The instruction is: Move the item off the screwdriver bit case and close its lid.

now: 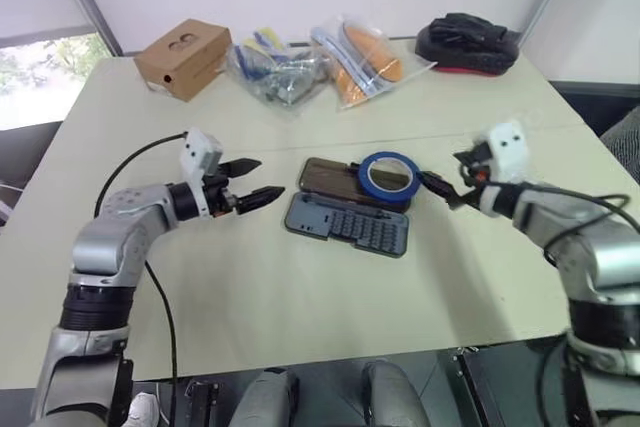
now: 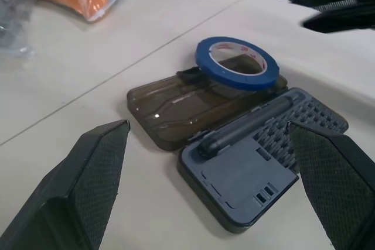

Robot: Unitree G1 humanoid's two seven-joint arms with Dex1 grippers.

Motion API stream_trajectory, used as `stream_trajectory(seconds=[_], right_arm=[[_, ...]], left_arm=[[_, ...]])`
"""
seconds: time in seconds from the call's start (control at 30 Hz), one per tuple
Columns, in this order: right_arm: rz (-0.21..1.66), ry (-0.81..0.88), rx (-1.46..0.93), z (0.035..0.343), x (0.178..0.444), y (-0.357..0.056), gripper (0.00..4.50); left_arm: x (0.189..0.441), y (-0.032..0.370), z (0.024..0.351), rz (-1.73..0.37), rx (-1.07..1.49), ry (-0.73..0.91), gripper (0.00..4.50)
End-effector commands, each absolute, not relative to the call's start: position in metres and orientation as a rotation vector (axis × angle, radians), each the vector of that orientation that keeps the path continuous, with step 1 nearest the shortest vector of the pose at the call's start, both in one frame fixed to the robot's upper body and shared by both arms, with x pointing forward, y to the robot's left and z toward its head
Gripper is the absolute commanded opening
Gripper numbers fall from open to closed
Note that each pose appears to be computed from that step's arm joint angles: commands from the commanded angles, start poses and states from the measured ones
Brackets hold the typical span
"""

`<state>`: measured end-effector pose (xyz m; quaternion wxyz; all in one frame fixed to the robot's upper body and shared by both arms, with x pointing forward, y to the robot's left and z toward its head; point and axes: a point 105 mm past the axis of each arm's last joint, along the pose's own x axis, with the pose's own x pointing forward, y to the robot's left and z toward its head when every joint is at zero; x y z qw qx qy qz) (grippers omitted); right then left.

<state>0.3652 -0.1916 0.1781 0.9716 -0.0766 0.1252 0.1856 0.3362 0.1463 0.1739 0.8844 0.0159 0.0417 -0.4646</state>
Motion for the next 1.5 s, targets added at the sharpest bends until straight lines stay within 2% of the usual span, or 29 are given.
stream_trajectory(seconds=[0.03, 0.27, 0.5, 0.6, 0.73, 0.8, 0.83, 1.03, 1.2, 1.37, 1.5], right_arm=[[0.325, 0.287, -0.199, 0.176, 0.381, -0.183, 4.49], [0.252, 0.420, -0.295, 0.145, 0.394, -0.191, 4.49], [0.194, 0.489, -0.286, 0.132, 0.397, -0.196, 4.49], [0.186, 0.502, -0.256, 0.131, 0.399, -0.195, 3.66], [0.189, 0.520, -0.243, 0.131, 0.401, -0.191, 1.45], [0.196, 0.538, -0.217, 0.129, 0.401, -0.188, 0.50], [0.196, 0.543, -0.214, 0.129, 0.400, -0.188, 0.41], [0.198, 0.529, -0.229, 0.137, 0.398, -0.190, 0.41], [0.127, 0.414, -0.213, 0.178, 0.394, -0.210, 0.41], [-0.022, 0.311, -0.168, 0.221, 0.377, -0.249, 0.41], [-0.212, 0.287, -0.192, 0.234, 0.364, -0.298, 0.41]], left_arm=[[0.334, 0.143, 0.184, -0.972, 0.056, 0.037, 4.46], [0.331, 0.147, 0.182, -0.939, 0.063, 0.030, 4.46], [0.328, 0.149, 0.181, -0.913, 0.078, 0.024, 4.46], [0.328, 0.150, 0.181, -0.905, 0.081, 0.020, 4.50], [0.329, 0.151, 0.182, -0.893, 0.090, 0.008, 4.50], [0.330, 0.151, 0.182, -0.888, 0.091, 0.005, 4.50], [0.330, 0.151, 0.182, -0.889, 0.090, 0.004, 4.50], [0.331, 0.151, 0.183, -0.874, 0.087, -0.006, 4.50], [0.330, 0.149, 0.180, -0.879, 0.086, -0.004, 4.50], [0.330, 0.145, 0.178, -0.887, 0.079, -0.002, 4.50], [0.331, 0.143, 0.177, -0.896, 0.075, 0.000, 4.50]])
